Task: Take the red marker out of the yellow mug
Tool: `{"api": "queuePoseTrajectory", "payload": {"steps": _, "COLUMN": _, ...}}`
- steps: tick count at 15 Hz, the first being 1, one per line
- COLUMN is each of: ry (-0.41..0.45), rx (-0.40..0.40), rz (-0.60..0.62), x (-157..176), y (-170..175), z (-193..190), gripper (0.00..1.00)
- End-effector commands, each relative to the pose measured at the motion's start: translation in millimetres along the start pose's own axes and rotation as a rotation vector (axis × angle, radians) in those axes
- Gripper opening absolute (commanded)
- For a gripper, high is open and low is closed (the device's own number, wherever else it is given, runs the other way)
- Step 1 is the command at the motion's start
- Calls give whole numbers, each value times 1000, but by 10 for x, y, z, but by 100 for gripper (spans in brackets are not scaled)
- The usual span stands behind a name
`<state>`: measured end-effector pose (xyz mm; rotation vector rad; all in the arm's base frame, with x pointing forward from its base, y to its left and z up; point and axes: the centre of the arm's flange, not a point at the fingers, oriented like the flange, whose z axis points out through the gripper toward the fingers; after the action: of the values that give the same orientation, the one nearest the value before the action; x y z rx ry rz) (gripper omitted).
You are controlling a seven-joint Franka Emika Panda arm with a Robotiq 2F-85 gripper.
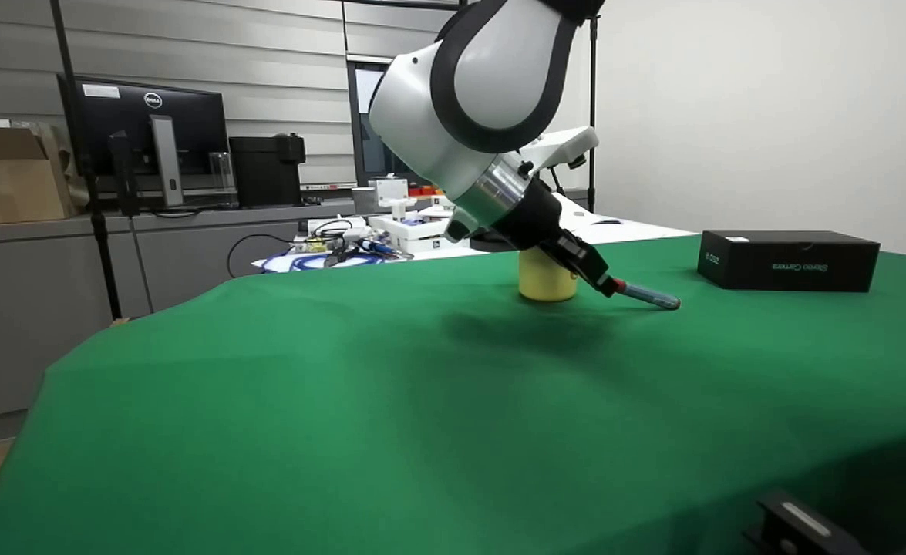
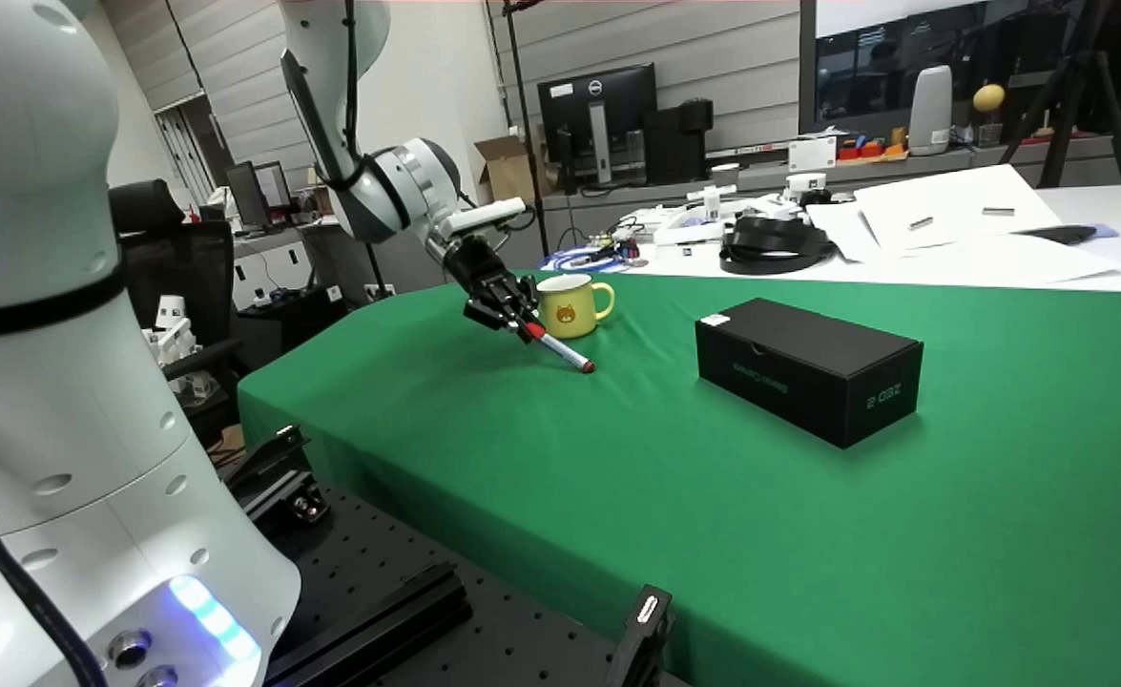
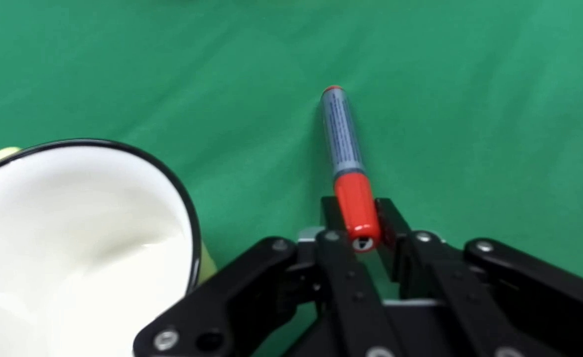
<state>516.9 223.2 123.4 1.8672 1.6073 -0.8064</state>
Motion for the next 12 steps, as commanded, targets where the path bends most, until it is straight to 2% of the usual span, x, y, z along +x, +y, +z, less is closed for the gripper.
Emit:
{"api": "queuePoseTrajectory", "payload": {"steps": 1, "ry": 14, "rx": -26, "rz": 40, "x": -95, "y": 51, "z": -108, "gripper": 52}}
{"api": "queuePoseTrajectory", "payload": {"steps": 5, "ry": 58, "rx": -37, "rz": 70, "x": -450, "y": 181, "z": -483, "gripper": 80}}
{"api": "queuePoseTrajectory", "payload": {"steps": 8, "ry": 91, "rx": -79, "rz": 112, "x": -785, "y": 261, "z": -800, "gripper": 98}}
{"api": "queuePoseTrajectory", "payload": {"steps": 12, "ry": 117, "rx": -120, "rz": 153, "x": -1122, "y": 318, "z": -1077, "gripper": 100}}
